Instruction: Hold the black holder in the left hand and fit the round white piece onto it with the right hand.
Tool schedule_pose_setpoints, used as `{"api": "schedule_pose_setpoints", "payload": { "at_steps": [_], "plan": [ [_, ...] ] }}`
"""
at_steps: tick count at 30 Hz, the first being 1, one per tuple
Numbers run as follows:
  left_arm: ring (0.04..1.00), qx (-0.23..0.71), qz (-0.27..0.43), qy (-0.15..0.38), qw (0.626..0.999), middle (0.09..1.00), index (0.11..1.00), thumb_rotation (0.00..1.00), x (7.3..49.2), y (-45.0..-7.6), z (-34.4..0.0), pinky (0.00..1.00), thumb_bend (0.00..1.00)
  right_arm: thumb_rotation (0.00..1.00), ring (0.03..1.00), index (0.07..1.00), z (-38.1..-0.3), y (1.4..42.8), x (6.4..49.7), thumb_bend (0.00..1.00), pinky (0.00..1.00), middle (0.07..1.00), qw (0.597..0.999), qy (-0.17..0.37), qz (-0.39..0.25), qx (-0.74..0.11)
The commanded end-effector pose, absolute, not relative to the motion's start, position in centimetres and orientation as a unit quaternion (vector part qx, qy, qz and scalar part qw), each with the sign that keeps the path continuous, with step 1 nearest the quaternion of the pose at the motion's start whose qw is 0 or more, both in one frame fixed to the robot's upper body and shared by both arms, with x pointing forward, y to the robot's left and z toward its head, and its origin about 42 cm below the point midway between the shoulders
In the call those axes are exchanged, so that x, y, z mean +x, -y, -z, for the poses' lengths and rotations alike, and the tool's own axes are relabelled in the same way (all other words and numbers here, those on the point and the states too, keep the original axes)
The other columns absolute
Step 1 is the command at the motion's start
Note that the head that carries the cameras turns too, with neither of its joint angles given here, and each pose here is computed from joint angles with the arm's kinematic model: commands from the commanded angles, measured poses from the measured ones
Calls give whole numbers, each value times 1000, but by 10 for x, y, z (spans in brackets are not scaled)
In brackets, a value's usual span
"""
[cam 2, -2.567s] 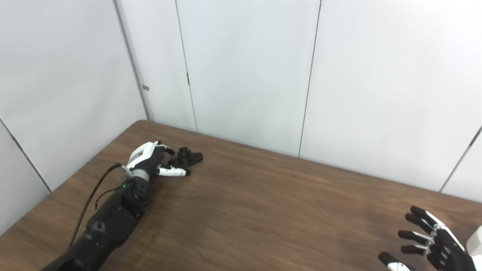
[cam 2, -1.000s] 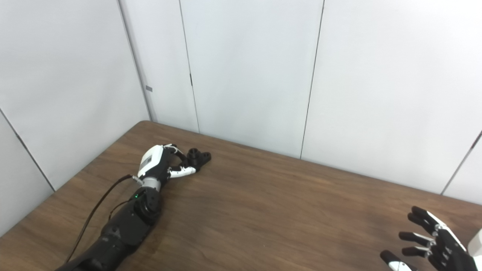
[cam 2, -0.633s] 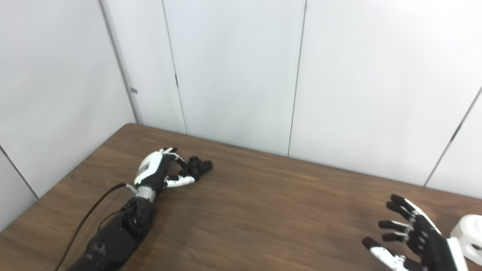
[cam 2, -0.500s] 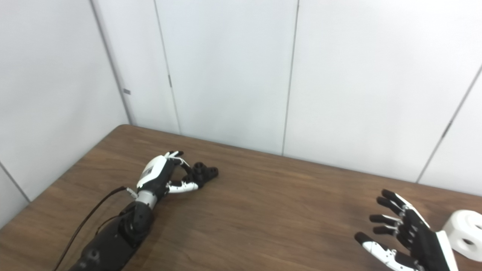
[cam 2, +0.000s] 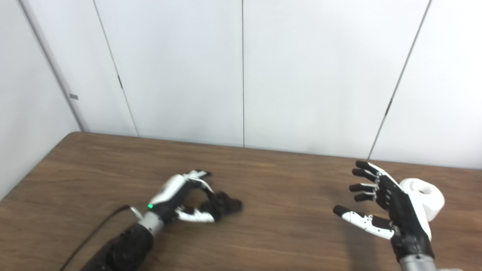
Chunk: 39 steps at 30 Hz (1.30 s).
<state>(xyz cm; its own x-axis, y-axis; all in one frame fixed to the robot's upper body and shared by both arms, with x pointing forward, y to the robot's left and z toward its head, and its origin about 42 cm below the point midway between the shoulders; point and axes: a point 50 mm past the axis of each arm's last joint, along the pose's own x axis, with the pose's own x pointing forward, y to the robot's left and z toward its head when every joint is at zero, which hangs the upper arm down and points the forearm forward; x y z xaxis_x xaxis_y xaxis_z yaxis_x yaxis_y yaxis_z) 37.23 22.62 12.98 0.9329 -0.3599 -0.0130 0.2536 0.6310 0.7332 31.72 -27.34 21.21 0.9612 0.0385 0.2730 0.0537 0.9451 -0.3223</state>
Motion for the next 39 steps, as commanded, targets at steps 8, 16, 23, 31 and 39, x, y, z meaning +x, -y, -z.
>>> {"api": "schedule_pose_setpoints", "payload": {
  "at_steps": [8, 16, 23, 31, 39],
  "plan": [
    [998, 373, 272, 26, 887, 917, 482, 56, 342, -186, -94, 1000, 524, 228, 616, 770, -250, 284, 327, 612, 512, 748, 958, 214, 22, -190],
    [994, 407, 308, 26, 860, 911, 483, 56, 329, -169, -80, 1000, 524, 255, 618, 767, -262, 293, 325, 634, 519, 758, 953, 231, 25, -194],
    [999, 421, 312, 14, 852, 916, 484, 55, 321, -162, -71, 1000, 523, 257, 630, 780, -275, 304, 318, 636, 542, 766, 947, 240, 31, -210],
    [1000, 427, 310, 16, 850, 912, 484, 52, 315, -173, -60, 1000, 523, 168, 673, 776, -313, 345, 321, 683, 545, 775, 915, 256, 66, -305],
    [978, 437, 314, 10, 843, 899, 486, 47, 313, -188, -58, 997, 521, 301, 821, 831, -354, 407, 330, 776, 694, 867, 849, 167, 109, -490]
  ]
}}
